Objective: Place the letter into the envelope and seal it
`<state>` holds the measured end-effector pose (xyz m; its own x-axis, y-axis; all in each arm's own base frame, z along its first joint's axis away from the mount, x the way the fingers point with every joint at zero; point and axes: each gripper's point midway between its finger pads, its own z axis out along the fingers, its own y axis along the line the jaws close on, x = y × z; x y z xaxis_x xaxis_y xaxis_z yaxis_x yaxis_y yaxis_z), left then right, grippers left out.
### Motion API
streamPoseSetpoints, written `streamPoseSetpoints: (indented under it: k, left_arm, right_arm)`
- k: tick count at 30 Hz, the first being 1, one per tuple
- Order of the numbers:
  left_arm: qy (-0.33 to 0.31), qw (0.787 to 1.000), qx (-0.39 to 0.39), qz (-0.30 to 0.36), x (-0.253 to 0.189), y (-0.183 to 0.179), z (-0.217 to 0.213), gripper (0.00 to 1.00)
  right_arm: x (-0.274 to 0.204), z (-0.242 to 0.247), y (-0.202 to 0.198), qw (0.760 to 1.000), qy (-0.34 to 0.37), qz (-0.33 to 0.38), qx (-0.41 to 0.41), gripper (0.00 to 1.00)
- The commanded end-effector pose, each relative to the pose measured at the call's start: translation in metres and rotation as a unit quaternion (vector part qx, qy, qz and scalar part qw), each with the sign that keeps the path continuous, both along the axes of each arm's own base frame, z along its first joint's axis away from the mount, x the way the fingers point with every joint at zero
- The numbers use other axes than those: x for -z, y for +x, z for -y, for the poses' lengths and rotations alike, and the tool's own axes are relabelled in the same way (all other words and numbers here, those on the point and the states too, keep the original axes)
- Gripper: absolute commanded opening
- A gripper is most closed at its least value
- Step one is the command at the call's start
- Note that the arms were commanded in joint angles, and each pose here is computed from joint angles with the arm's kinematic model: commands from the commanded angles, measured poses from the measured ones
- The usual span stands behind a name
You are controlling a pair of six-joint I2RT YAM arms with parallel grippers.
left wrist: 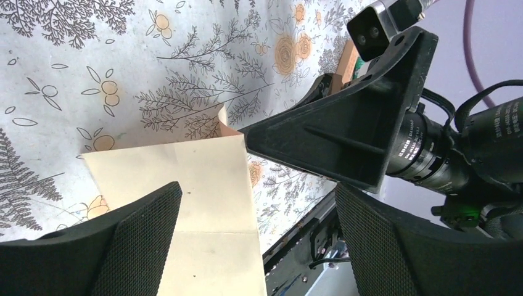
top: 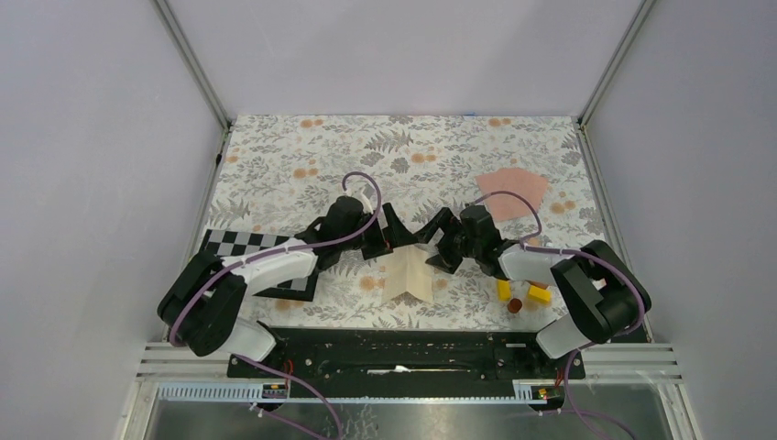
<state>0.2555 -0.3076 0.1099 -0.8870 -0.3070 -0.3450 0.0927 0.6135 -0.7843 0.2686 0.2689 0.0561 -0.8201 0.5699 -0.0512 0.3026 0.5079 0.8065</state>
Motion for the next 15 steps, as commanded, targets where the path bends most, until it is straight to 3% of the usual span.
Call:
streamPoseSetpoints:
  k: [1,4,10,15]
  left_arm:
    - [0.01,0.999,0.012,0.051,-0.024,0.001,0.005,0.95]
    - [0.032,0.998,0.031,0.052,-0.022,-0.008,0.012,0.95]
    - [0.144,0.987,0.02,0.064,-0.001,-0.013,-0.013,0.97]
    - [0.18,0.98,0.038,0.077,-0.005,-0.024,-0.017,0.97]
  right_arm:
    - [-0.011,0.005,0.002,0.998,-0.043,0.032,-0.016,0.99]
    - [-0.009,0.005,0.002,0.998,-0.045,0.028,-0.016,0.99]
    - [-0.003,0.003,-0.003,0.999,-0.029,0.02,-0.02,0.99]
    - [-0.018,0.001,0.001,0.999,-0.02,0.039,-0.017,0.99]
